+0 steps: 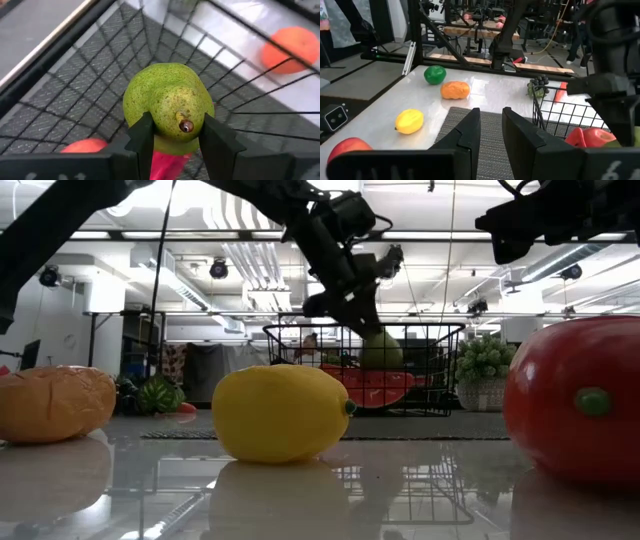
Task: Build produce basket
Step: Put the pear into the wire basket
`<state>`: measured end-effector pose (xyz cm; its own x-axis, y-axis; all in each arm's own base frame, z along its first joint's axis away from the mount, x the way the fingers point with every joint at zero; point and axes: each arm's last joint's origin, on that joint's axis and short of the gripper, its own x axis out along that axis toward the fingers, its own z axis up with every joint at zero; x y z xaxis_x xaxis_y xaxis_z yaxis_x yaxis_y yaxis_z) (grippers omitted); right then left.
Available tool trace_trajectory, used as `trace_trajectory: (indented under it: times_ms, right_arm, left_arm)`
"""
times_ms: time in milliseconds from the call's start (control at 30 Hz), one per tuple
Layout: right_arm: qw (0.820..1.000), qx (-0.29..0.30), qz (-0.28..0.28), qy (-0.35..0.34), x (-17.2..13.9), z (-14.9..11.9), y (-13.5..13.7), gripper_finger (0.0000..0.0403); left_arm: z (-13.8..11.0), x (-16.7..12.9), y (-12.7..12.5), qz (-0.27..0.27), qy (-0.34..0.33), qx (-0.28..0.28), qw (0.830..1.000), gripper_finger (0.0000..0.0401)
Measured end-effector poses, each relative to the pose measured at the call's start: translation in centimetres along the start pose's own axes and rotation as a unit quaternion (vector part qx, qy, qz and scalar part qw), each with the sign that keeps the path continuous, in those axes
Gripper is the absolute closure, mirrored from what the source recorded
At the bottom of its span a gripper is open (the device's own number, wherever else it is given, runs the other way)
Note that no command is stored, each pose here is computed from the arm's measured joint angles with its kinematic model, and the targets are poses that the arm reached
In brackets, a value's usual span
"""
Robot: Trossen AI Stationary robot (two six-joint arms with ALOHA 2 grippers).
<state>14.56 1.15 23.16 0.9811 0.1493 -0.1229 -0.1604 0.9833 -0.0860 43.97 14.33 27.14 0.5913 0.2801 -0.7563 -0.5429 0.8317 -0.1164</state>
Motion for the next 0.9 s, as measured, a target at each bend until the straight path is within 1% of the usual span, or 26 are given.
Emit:
trace_trajectory:
  times_ms: [100,200,433,500,667,900]
  right_arm:
    - [1.0,0.0,0.0,0.0,0.0,0.0,0.0,0.0336]
    - [1.0,0.0,0.0,0.0,0.0,0.0,0.0,0.0337]
    - [1.0,0.0,-0.001,0.0,0.0,0.0,0.0,0.0337]
    - [1.0,0.0,-0.001,0.001,0.0,0.0,0.0,0.0337]
    - [1.0,0.001,-0.001,0.004,0.0,0.0,0.0,0.0337]
    - [1.0,0.001,-0.001,0.005,0.0,-0.1,0.0,0.0337]
  left_arm:
    - [-0.5,0.4,0.6,0.039,0.009,0.004,0.999,0.0288]
    - [-0.8,0.8,1.1,0.062,0.013,0.004,0.998,0.0288]
    - [-1.4,2.0,1.2,0.067,0.02,0.004,0.998,0.0288]
    - [-1.3,2.4,1.3,0.067,0.013,0.002,0.998,0.0288]
    - [-1.9,3.9,1.5,0.072,0.027,0.001,0.997,0.0288]
    - [-2.0,4.3,1.6,0.077,0.026,-0.002,0.997,0.0288]
